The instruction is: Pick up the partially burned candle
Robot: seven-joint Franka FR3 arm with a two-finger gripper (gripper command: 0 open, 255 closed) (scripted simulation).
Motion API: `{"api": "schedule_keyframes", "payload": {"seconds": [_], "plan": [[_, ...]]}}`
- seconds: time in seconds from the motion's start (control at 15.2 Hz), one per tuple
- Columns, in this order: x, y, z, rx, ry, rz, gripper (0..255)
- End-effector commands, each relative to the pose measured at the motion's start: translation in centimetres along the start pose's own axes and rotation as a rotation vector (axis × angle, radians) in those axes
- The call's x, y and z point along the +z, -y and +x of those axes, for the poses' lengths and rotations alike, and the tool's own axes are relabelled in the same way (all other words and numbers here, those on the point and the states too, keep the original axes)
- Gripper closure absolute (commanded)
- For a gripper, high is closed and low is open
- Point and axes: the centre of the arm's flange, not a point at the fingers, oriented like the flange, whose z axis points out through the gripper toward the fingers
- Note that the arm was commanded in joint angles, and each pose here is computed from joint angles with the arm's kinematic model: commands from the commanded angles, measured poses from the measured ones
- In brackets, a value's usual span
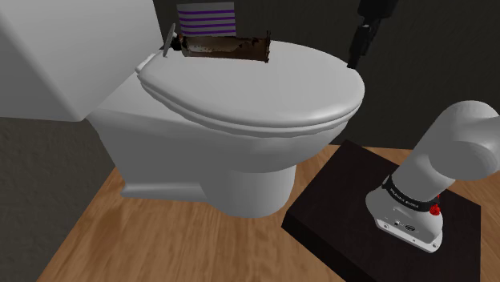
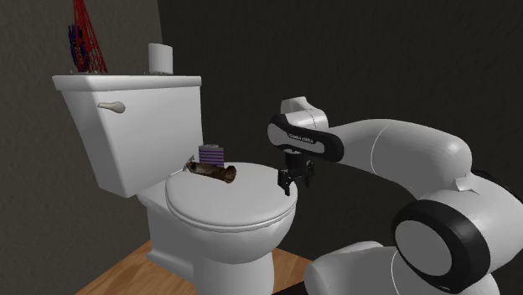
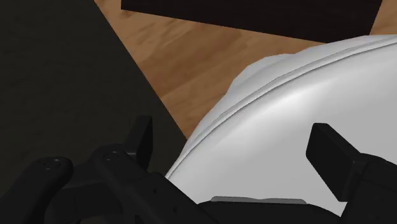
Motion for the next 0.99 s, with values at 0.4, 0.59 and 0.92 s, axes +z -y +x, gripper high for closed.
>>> {"api": "schedule_keyframes", "payload": {"seconds": [0.4, 0.59, 0.92], "plan": [[-1.6, 3.2, 6.6, -0.115, 0.011, 0.083, 0], [-2.4, 5.0, 9.8, -0.172, 0.016, 0.125, 0], [-4.0, 8.3, 14.8, -0.267, 0.026, 0.194, 0]]}}
